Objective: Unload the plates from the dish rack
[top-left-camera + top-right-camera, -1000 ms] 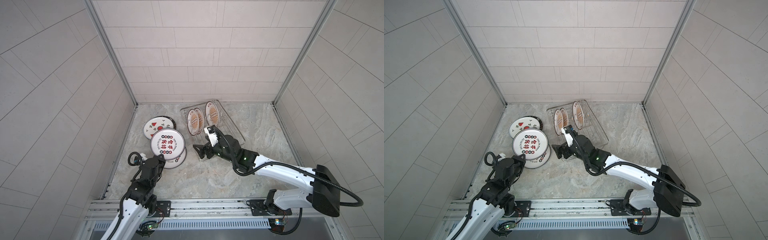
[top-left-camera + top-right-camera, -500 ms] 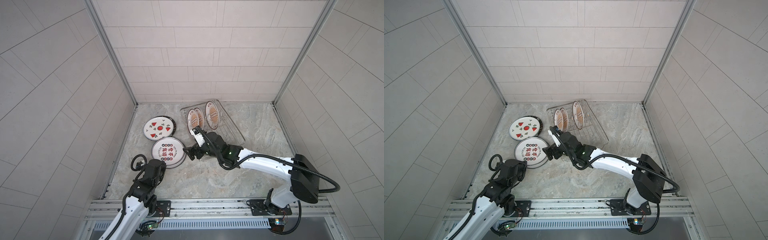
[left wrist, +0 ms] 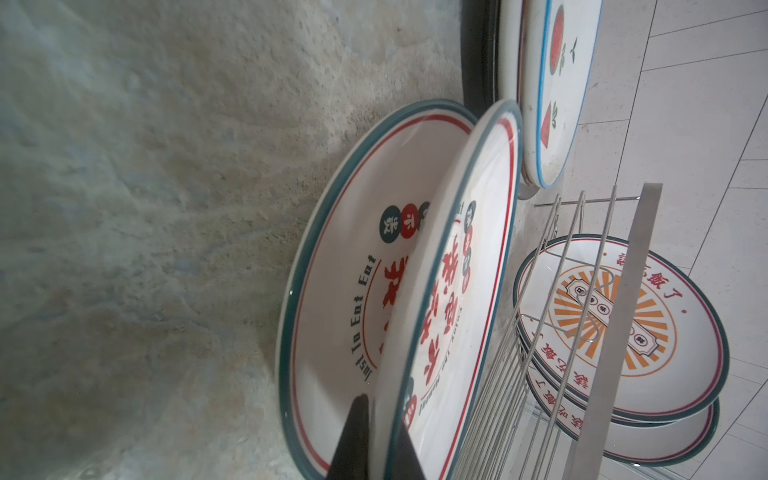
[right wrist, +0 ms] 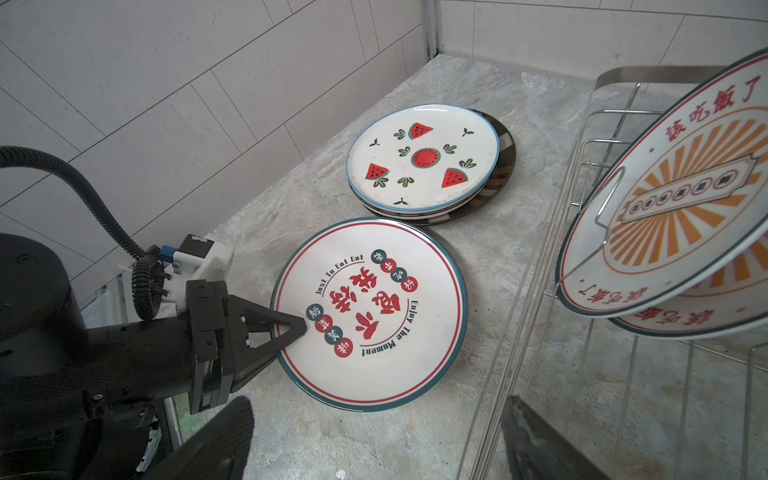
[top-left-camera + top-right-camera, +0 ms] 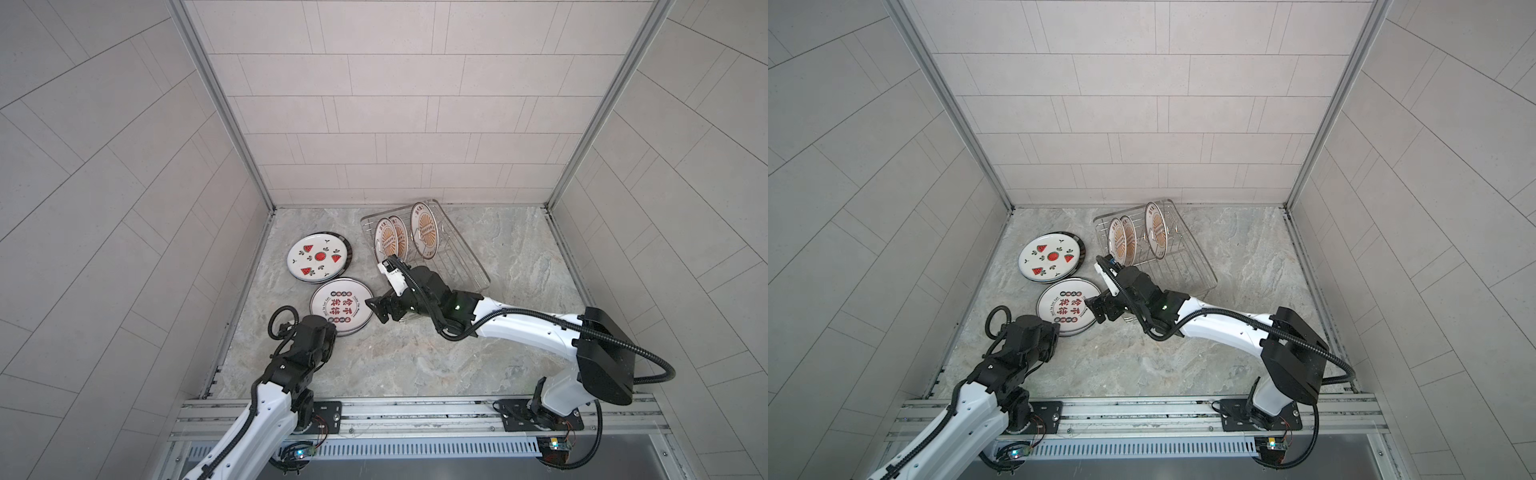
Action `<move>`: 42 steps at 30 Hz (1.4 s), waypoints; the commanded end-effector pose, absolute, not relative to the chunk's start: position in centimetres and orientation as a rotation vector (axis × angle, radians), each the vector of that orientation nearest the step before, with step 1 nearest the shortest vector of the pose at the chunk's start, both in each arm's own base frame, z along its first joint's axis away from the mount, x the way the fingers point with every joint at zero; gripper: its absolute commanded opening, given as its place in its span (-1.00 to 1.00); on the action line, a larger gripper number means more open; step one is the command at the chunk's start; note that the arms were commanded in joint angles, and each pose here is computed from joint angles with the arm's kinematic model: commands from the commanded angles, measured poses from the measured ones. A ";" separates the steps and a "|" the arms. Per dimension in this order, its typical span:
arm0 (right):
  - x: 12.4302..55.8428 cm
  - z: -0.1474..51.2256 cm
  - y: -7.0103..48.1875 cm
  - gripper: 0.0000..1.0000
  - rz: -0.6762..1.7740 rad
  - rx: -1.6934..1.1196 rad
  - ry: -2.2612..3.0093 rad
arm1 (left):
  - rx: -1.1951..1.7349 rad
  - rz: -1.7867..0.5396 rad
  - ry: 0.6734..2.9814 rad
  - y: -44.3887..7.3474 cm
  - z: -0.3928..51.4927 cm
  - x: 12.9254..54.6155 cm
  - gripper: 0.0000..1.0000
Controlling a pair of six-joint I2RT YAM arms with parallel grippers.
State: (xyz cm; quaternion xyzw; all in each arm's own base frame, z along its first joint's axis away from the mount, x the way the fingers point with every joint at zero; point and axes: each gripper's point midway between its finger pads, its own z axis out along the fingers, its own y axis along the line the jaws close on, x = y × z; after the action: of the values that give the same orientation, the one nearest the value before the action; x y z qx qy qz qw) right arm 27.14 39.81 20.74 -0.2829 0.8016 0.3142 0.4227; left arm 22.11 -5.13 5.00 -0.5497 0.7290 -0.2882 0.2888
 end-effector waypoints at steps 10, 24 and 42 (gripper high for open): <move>26.9 22.1 39.5 0.90 0.784 -0.692 1.969 | -1.535 -0.772 1.891 -4.6 3.9 22.0 -0.65; 26.7 22.2 39.7 0.90 0.784 -0.696 1.964 | -1.513 -0.749 1.872 -4.1 4.6 22.2 -0.09; 26.4 22.9 38.5 0.89 0.756 -0.691 1.952 | -1.478 -0.598 1.796 -1.3 6.2 21.3 0.14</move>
State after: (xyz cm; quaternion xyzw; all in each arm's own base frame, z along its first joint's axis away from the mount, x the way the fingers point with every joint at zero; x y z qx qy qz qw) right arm 26.77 39.11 21.81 -0.2789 0.7965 0.3077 0.4395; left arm 21.65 -2.43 5.85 -0.5640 0.7051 -0.2548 0.3461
